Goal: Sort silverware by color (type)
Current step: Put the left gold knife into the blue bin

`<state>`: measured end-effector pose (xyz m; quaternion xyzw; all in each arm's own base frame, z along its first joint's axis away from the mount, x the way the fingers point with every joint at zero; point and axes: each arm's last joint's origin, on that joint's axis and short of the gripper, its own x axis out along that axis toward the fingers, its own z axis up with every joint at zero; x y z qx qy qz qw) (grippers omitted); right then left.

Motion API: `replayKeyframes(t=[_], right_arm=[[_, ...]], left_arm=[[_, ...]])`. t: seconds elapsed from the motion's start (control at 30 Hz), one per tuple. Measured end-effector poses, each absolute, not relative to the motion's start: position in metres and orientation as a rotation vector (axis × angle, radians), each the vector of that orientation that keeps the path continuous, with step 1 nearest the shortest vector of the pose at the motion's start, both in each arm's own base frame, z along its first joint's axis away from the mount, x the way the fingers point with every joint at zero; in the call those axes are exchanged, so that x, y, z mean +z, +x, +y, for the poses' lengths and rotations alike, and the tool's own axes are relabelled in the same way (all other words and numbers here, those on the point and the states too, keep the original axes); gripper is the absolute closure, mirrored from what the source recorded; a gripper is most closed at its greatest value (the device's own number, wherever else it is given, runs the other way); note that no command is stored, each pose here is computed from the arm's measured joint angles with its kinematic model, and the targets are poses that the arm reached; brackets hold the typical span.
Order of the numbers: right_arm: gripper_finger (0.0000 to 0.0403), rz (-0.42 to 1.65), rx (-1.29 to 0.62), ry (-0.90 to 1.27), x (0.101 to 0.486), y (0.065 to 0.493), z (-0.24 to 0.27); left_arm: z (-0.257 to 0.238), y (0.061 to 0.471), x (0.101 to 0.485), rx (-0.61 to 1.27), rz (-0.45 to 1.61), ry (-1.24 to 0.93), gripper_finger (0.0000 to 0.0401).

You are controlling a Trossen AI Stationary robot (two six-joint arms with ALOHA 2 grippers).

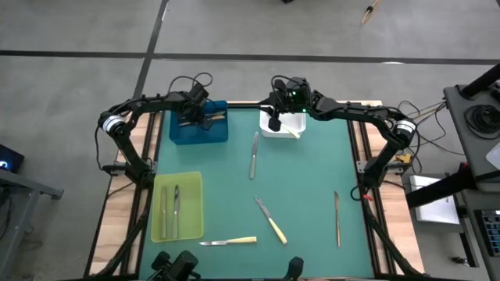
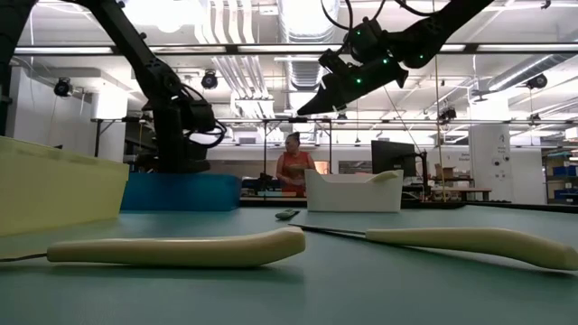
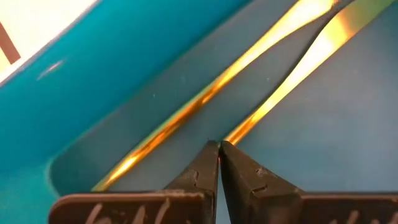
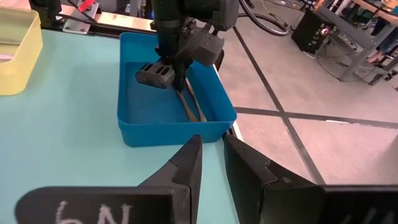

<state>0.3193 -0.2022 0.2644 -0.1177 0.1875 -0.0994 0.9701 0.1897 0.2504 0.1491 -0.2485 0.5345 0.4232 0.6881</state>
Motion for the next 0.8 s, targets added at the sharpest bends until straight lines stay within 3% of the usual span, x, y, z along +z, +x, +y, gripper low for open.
replayKeyframes(t=[0.57,0.8], right_arm=[[0.0344,0.379,-0.201,-0.237,0.264,0.319,-0.202],[0.0344,0.38,-0.201,-0.237,0.264,0.319,-0.202]], left_arm=[[0.249,0.189,0.153,0.913,1.227,-0.516,0.0401],[0.243,0.187,0.162,0.746,1.276,-0.397,0.0401]])
